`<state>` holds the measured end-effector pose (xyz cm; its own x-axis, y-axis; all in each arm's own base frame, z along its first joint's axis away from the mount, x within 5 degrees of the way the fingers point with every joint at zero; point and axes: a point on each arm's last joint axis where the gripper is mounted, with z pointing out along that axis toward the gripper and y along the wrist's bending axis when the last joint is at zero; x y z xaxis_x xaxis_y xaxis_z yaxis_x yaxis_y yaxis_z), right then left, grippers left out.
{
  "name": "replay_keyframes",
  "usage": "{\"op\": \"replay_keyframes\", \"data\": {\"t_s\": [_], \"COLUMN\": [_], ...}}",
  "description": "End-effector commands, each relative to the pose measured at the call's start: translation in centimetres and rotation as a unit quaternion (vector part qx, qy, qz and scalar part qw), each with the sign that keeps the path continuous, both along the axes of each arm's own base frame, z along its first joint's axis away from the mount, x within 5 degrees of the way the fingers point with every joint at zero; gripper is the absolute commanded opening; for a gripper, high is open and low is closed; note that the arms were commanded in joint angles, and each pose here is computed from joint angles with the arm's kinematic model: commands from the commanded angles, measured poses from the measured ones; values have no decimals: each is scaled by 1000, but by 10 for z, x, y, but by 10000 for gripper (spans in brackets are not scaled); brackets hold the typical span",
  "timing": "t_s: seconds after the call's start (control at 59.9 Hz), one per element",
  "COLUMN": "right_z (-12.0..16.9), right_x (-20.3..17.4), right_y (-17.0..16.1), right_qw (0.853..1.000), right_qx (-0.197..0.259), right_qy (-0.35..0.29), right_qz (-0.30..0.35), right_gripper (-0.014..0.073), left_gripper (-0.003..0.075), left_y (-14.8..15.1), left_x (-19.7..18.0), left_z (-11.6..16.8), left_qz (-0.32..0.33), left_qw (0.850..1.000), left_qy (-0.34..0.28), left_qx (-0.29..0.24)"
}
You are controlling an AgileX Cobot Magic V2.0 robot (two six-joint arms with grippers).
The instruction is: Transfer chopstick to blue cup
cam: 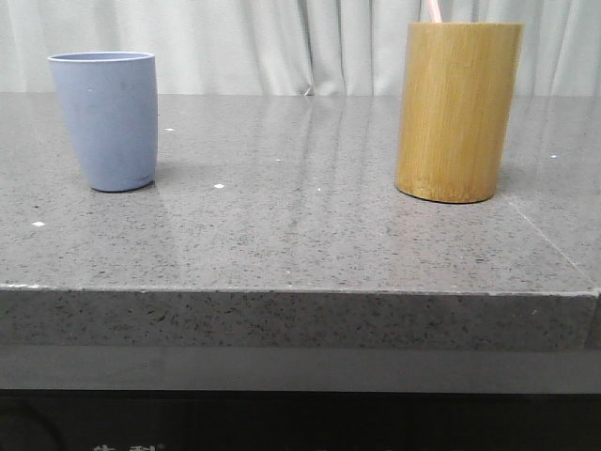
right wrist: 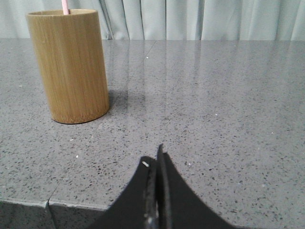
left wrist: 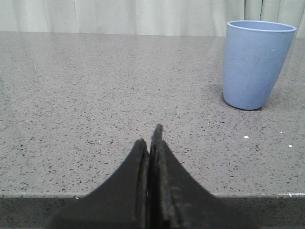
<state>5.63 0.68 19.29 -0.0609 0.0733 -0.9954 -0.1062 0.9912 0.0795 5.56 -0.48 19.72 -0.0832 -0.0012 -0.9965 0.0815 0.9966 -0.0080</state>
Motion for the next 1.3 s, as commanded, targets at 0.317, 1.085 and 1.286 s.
{"op": "replay_keyframes", "data": {"t_s": [0.317, 1.085, 1.286], "right_z": [10, 11, 28], "right_x": [-2, -2, -4], "right_y": [-1, -1, -2], "right_qw": [999, 998, 994], "right_qx": [3, 4, 9], "right_qy": [-50, -59, -110], "right_qz": [-5, -6, -11], "right_gripper": [-85, -85, -85], "left_gripper": [-19, -19, -19], "left_y": [0, 0, 2], "left_x": [-1, -1, -2], "left_z": [6, 7, 21], "left_qz": [3, 3, 7], "left_qw": [999, 999, 991], "left_qy": [-49, -52, -126], "left_qx": [-11, -11, -40]}}
